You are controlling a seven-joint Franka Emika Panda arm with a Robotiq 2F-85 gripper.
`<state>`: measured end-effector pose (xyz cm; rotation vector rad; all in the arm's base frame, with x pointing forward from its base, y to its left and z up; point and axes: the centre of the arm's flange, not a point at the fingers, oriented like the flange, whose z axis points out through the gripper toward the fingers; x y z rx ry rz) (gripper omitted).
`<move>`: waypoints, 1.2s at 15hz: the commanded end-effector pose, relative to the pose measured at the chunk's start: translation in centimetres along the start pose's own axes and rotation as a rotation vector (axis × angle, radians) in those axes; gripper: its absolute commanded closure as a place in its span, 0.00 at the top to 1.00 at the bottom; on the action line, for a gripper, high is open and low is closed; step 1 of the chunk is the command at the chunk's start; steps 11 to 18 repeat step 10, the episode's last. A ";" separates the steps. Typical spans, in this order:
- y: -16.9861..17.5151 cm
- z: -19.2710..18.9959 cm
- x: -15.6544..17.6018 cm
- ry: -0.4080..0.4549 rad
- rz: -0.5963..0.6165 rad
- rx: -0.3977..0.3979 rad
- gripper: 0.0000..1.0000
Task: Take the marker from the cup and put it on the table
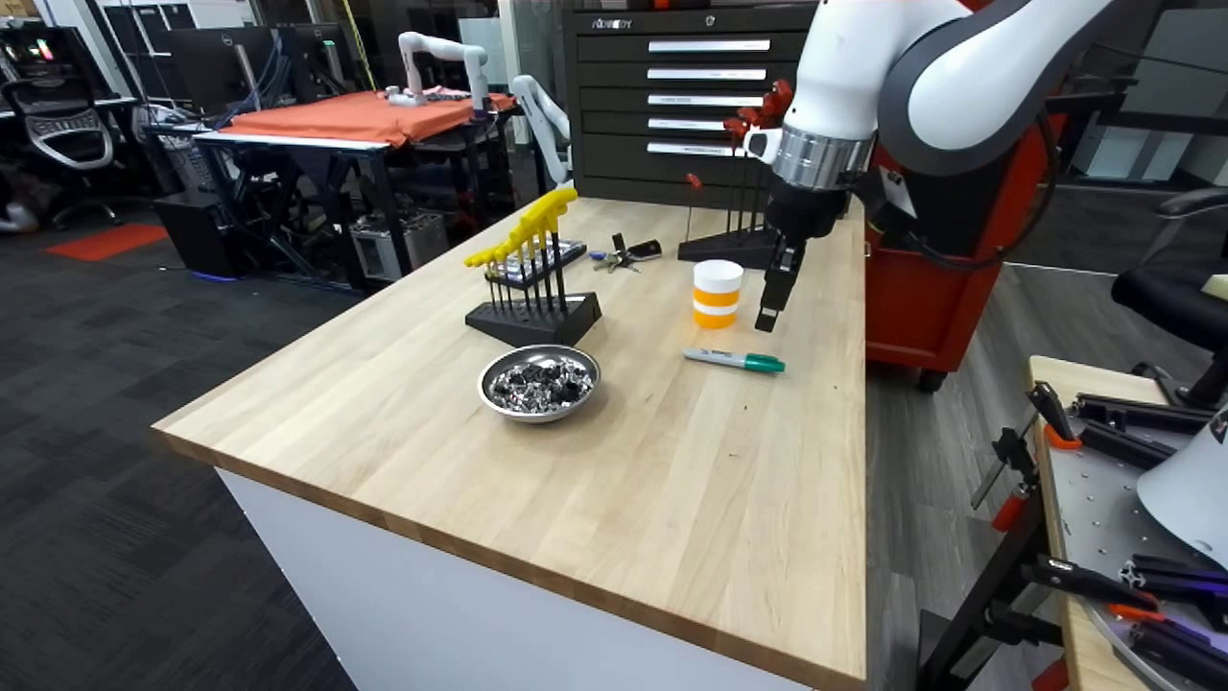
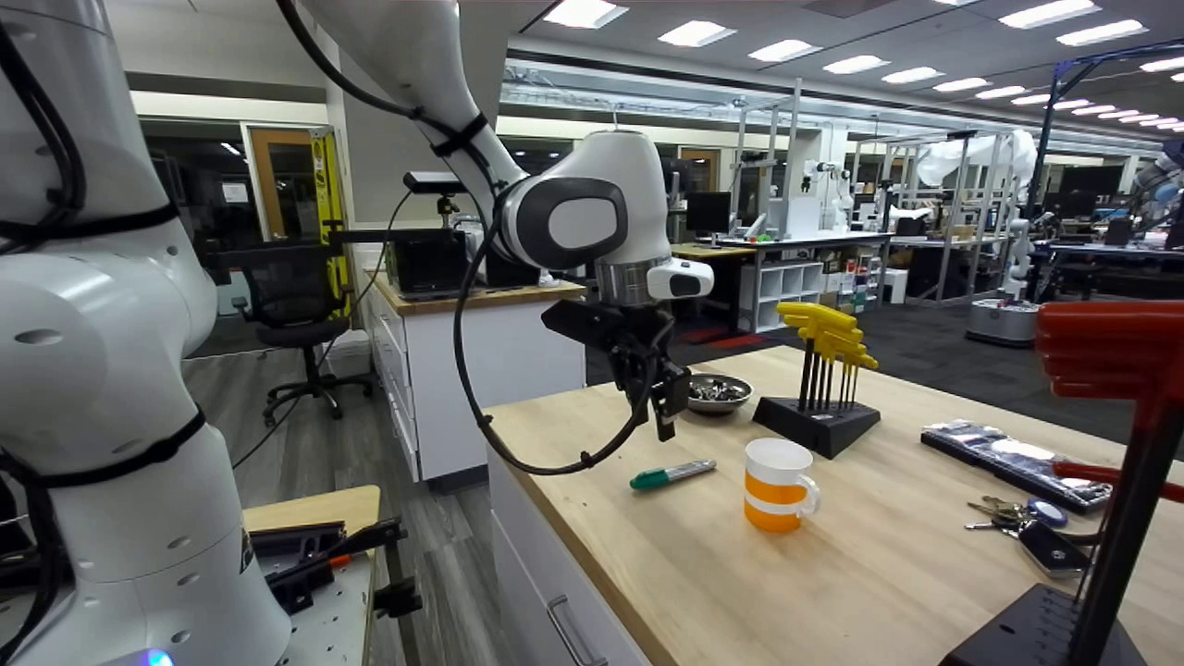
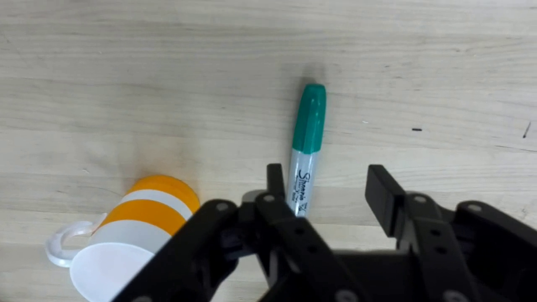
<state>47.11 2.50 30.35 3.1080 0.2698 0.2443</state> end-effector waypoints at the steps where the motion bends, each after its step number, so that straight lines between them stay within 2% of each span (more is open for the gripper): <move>1: -0.5 0.1 -0.7 0.009 0.022 -0.005 0.85; 3: -0.4 0.2 -0.8 0.006 0.026 -0.005 0.98; 5: -0.4 0.2 -0.7 -0.001 0.033 -0.011 1.00; 6: 0.0 0.2 -0.3 -0.007 0.011 0.000 0.93; 7: 0.0 0.2 -0.3 -0.007 0.012 0.000 1.00; 18: 0.0 0.2 -0.3 -0.007 0.014 0.000 1.00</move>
